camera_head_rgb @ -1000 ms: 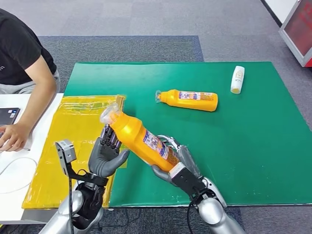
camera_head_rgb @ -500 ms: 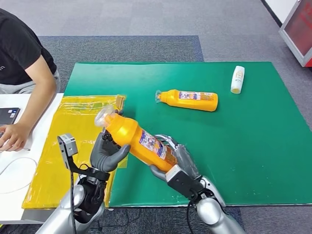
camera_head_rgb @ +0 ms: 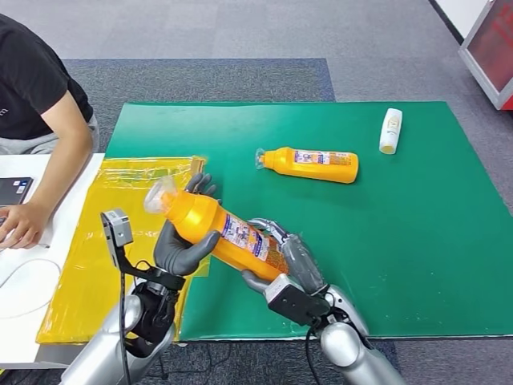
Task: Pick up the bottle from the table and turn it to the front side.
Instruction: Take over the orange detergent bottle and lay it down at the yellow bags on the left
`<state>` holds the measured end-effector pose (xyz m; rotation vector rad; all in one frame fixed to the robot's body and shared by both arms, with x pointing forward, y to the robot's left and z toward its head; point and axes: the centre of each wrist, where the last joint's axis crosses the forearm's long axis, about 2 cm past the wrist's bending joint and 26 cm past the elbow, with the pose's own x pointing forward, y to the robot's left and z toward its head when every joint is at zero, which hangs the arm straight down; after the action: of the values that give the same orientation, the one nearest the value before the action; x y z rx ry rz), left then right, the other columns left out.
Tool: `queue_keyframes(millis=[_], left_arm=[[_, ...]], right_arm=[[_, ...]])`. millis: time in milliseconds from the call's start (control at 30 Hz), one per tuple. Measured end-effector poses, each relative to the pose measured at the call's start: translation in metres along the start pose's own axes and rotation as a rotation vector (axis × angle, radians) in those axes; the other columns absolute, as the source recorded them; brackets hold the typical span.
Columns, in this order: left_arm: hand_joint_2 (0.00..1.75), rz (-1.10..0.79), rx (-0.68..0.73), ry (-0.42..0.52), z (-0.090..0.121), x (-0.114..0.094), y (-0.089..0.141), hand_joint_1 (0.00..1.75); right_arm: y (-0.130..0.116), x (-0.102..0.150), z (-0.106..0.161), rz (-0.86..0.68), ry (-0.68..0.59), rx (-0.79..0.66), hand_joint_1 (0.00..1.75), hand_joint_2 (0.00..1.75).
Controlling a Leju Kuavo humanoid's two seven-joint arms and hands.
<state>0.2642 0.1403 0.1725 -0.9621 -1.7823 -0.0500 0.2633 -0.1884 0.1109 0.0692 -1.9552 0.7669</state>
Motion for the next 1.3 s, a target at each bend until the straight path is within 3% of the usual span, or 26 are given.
queue_keyframes(millis=[233,267,367,400,533,667,1067,1300], left_arm=[[1.75,0.003,-0.005,0.008,-0.003,-0.001,0.000,0.00],[1.75,0.005,-0.005,0.010,-0.003,-0.002,0.000,0.18],[1.75,0.012,-0.005,0.015,-0.004,-0.002,0.000,1.49],[1.75,0.013,-0.005,0.015,-0.004,-0.002,0.000,1.75],[1.75,0.014,-0.005,0.016,-0.004,-0.002,0.000,1.75],[1.75,0.019,0.007,0.015,-0.006,-0.002,0.000,1.75],[1.75,-0.077,0.084,0.005,-0.005,-0.003,0.005,1.75],[1.75,-0.432,0.115,-0.061,-0.002,0.002,0.016,1.75]], right_arm=[[-0.001,0.000,-0.001,0.002,-0.006,-0.002,1.75,1.75],[-0.001,0.000,-0.002,0.002,-0.007,-0.002,1.75,1.75],[-0.001,0.000,-0.002,-0.001,-0.011,-0.003,1.75,1.75],[-0.001,0.000,-0.002,-0.002,-0.012,-0.003,1.75,1.75],[-0.001,0.000,-0.002,-0.002,-0.013,-0.004,1.75,1.75],[-0.002,0.001,-0.004,-0.035,-0.019,-0.017,0.01,1.75],[-0.001,0.003,-0.008,-0.105,-0.014,-0.061,0.00,1.75],[0.001,0.002,-0.004,-0.132,0.004,-0.074,0.00,1.75]])
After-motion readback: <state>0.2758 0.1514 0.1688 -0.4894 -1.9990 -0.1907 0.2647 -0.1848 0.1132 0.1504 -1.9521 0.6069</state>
